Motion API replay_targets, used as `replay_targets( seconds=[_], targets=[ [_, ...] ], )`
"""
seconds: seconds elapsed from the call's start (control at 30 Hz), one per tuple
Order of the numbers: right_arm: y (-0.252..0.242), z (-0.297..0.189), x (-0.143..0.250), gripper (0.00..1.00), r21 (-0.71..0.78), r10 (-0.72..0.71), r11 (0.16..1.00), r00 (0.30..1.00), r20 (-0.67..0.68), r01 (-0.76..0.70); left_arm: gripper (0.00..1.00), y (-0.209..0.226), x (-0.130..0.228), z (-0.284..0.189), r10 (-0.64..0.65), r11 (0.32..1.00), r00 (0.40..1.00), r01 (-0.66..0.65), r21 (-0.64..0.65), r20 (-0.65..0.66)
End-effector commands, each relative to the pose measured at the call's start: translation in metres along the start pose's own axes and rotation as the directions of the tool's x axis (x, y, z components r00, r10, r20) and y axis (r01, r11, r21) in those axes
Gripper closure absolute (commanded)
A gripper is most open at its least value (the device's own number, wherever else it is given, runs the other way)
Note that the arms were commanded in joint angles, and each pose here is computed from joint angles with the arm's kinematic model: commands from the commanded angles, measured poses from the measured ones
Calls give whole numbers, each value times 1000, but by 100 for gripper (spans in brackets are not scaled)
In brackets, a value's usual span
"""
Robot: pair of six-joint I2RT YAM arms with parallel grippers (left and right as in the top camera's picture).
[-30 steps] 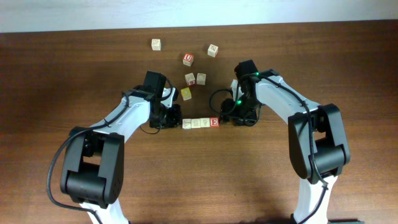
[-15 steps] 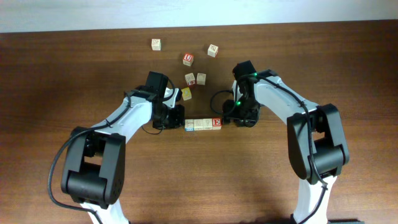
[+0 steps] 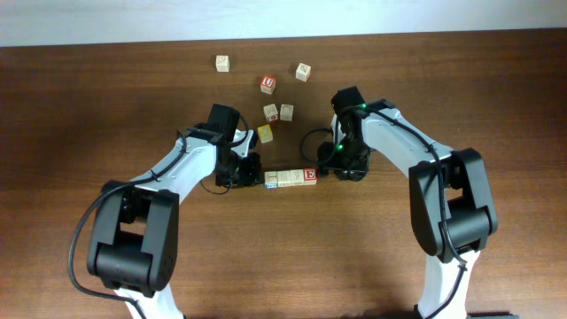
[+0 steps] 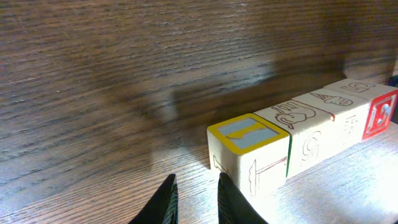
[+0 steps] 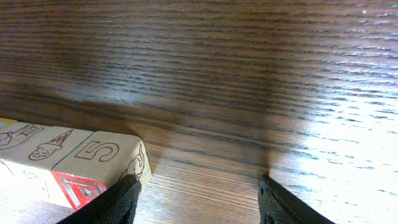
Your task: Rotate 4 blocks
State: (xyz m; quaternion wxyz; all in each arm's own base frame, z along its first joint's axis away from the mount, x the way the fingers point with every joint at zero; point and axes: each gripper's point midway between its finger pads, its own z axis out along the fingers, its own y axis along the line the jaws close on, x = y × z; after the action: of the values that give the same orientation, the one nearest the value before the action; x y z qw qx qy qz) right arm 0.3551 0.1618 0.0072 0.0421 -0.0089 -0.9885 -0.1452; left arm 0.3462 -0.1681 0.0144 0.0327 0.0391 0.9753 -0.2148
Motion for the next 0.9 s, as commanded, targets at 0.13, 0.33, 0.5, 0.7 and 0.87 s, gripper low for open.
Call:
replay_targets(
  seconds=[0.13, 0.33, 0.5, 0.7, 0.87],
  targets=[
    [-1, -3, -1, 38, 24, -3, 1000, 1000, 15, 3, 82, 3, 4, 4, -3, 1000, 1000, 3, -16, -17],
    [-2, -3, 1, 38, 28, 1, 1000, 1000, 5, -1, 85, 20, 0, -5, -25, 990, 1000, 24, -140, -8],
    [-2, -3, 1, 39, 27, 0, 1000, 1000, 5, -1, 83, 22, -6, -11, -22, 985, 1000, 22, -168, 2],
    [-1, -12, 1, 87, -60, -7, 998, 1000, -22, 6, 100, -5, -11, -17, -17, 999, 1000, 16, -43, -9],
    [3, -21, -4, 96, -196, -76, 978, 997, -9, 73, 100, -7, -10, -17, -29, 999, 999, 29, -29, -13]
  ],
)
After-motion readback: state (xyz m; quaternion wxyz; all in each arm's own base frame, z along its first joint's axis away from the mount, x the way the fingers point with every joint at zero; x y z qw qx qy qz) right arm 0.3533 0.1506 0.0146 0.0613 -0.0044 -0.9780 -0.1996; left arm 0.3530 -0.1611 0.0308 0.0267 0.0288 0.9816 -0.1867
